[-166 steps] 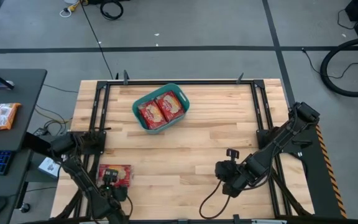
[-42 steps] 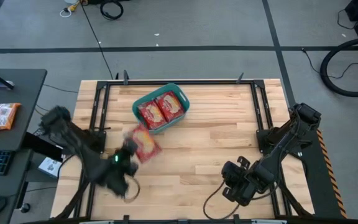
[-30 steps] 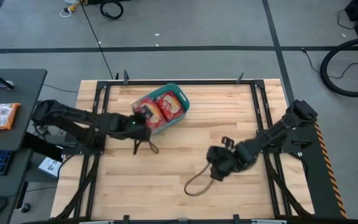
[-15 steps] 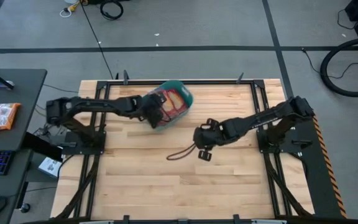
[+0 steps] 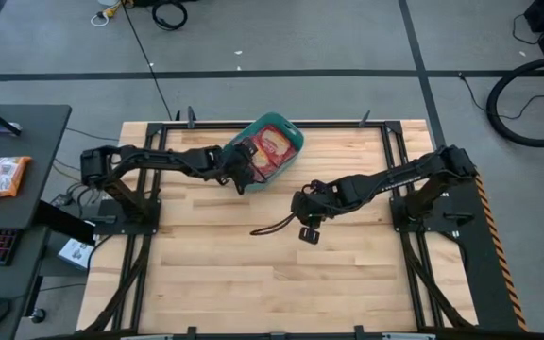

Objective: Sort popcorn bags into baskets
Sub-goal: Put the popcorn bag into the green bin

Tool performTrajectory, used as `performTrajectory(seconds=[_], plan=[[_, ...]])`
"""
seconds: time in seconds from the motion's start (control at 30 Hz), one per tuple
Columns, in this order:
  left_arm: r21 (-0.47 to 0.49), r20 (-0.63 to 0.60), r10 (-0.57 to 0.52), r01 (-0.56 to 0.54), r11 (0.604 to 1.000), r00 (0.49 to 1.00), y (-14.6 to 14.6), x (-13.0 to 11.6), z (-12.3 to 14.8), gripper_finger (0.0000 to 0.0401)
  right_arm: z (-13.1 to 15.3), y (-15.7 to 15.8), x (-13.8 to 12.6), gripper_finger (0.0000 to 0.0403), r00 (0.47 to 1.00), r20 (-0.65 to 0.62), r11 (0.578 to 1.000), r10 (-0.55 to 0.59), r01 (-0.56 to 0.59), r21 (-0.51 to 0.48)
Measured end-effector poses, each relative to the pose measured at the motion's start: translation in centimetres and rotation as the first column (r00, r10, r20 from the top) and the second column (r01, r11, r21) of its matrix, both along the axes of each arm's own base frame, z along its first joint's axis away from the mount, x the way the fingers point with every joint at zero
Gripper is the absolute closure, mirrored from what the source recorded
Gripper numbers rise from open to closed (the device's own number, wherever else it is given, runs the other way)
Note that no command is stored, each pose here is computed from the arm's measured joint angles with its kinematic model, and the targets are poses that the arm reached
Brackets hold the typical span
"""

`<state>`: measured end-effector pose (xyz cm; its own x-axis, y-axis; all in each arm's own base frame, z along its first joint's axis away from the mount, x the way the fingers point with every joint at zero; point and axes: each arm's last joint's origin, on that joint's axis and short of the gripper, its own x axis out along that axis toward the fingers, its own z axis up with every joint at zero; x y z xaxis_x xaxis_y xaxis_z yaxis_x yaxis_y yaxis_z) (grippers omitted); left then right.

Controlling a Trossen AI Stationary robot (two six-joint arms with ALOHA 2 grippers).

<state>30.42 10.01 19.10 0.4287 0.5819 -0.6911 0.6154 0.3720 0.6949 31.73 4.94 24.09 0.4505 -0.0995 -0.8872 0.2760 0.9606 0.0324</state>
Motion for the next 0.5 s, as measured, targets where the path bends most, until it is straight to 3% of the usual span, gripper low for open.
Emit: performTrajectory(seconds=[0.1,0.3,0.5], plan=[[-0.046,-0.045,0.064,-0.066,0.997,0.997,-0.2,-0.7,-0.3,0.0361,0.0,-0.3,0.1,0.0305,1.0,-0.001,1.0,-0.008,0.008,0.016],[-0.11,-0.017,0.184,-0.185,0.977,0.983,-1.7,-2.2,0.9,0.036,0.0,-0.8,0.2,0.0305,1.0,0.009,0.999,-0.023,0.023,0.025],[-0.305,0.035,0.224,-0.203,0.931,0.974,-3.1,-4.7,3.7,0.036,0.2,-1.2,0.7,0.0305,0.998,0.048,0.996,-0.043,0.039,0.084]])
